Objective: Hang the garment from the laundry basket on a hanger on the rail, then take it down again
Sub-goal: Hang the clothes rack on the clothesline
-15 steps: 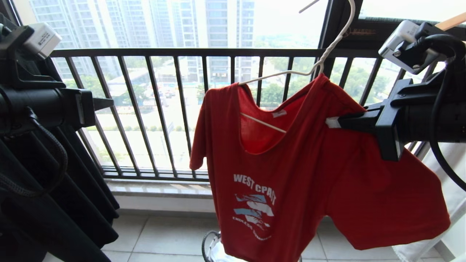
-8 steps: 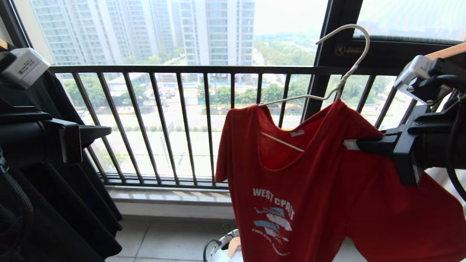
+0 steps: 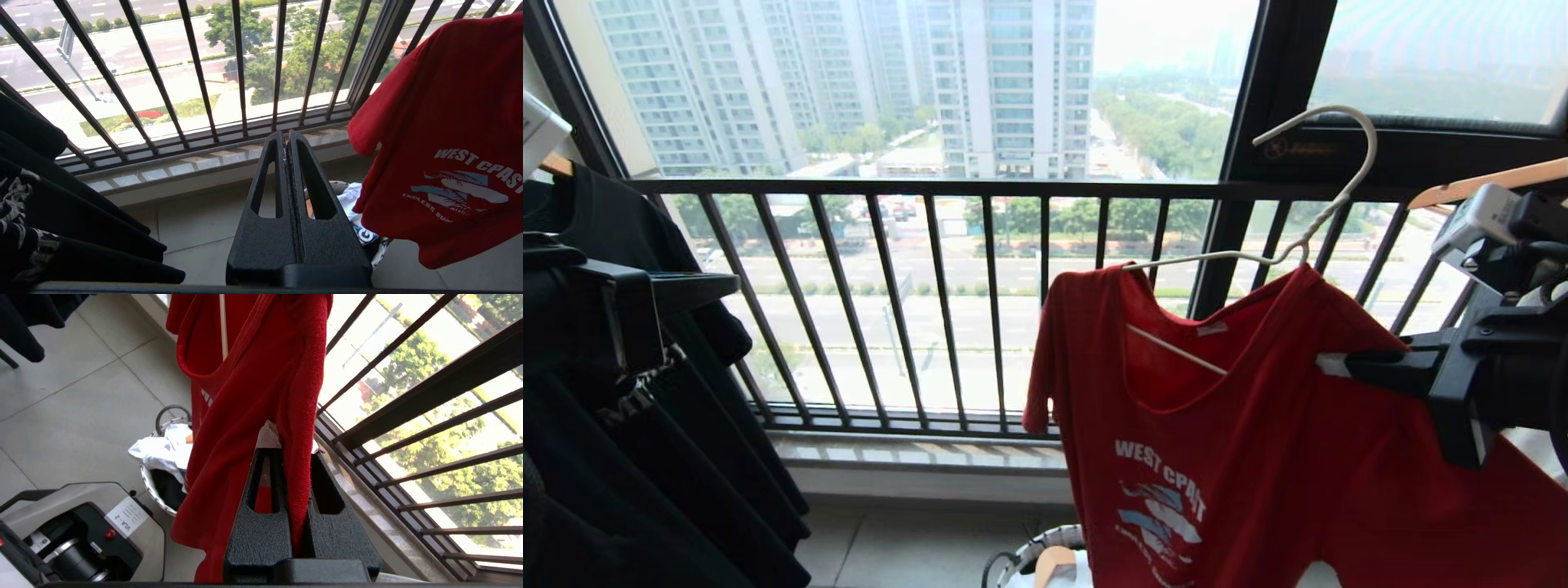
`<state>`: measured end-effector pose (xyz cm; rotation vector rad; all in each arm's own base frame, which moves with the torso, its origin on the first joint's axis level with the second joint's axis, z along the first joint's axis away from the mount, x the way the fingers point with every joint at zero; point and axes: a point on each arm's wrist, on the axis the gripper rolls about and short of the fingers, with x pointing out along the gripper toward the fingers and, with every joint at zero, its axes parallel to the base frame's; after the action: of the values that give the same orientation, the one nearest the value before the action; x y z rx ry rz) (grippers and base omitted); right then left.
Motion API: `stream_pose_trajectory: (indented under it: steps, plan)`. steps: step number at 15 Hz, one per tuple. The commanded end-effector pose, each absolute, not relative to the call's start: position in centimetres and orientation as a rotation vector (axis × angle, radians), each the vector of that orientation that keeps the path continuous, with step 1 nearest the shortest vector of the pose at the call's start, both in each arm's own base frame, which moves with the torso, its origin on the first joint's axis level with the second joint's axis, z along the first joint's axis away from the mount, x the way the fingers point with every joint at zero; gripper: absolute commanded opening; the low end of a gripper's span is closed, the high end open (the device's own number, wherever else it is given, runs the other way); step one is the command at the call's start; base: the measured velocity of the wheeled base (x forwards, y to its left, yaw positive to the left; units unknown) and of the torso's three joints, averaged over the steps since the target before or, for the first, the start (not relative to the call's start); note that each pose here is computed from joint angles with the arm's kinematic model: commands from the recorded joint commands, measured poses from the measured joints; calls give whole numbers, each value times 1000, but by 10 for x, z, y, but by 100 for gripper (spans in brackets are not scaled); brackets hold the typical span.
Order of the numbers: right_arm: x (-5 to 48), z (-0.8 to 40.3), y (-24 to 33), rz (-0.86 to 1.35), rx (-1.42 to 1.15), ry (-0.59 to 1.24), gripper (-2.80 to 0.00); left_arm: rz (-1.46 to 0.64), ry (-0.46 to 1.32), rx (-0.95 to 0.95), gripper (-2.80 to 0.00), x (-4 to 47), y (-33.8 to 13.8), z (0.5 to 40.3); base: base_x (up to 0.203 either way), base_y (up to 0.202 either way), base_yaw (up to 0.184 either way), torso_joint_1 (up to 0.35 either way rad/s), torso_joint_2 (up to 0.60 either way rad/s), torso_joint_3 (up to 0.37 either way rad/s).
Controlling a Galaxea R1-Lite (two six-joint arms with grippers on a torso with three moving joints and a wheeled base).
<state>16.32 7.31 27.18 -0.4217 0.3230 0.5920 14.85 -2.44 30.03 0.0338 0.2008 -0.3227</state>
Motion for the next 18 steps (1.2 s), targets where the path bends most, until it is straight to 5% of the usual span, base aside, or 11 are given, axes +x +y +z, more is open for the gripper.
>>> stream_pose_trajectory:
  steps: [1, 6, 18]
  plan:
    - [157, 266, 71, 595, -425, 329, -280, -325, 186, 38, -280, 145, -24, 302, 0, 0, 0, 173, -371, -200]
    - [153, 258, 68, 591, -423, 323, -280, -323, 180, 36, -280, 145, -24, 304, 0, 0, 0, 160, -338, -181]
    - [145, 259, 65, 570, -342, 314, -280, -323, 177, 35, -280, 144, -24, 305, 0, 0, 0, 5, -9, -6]
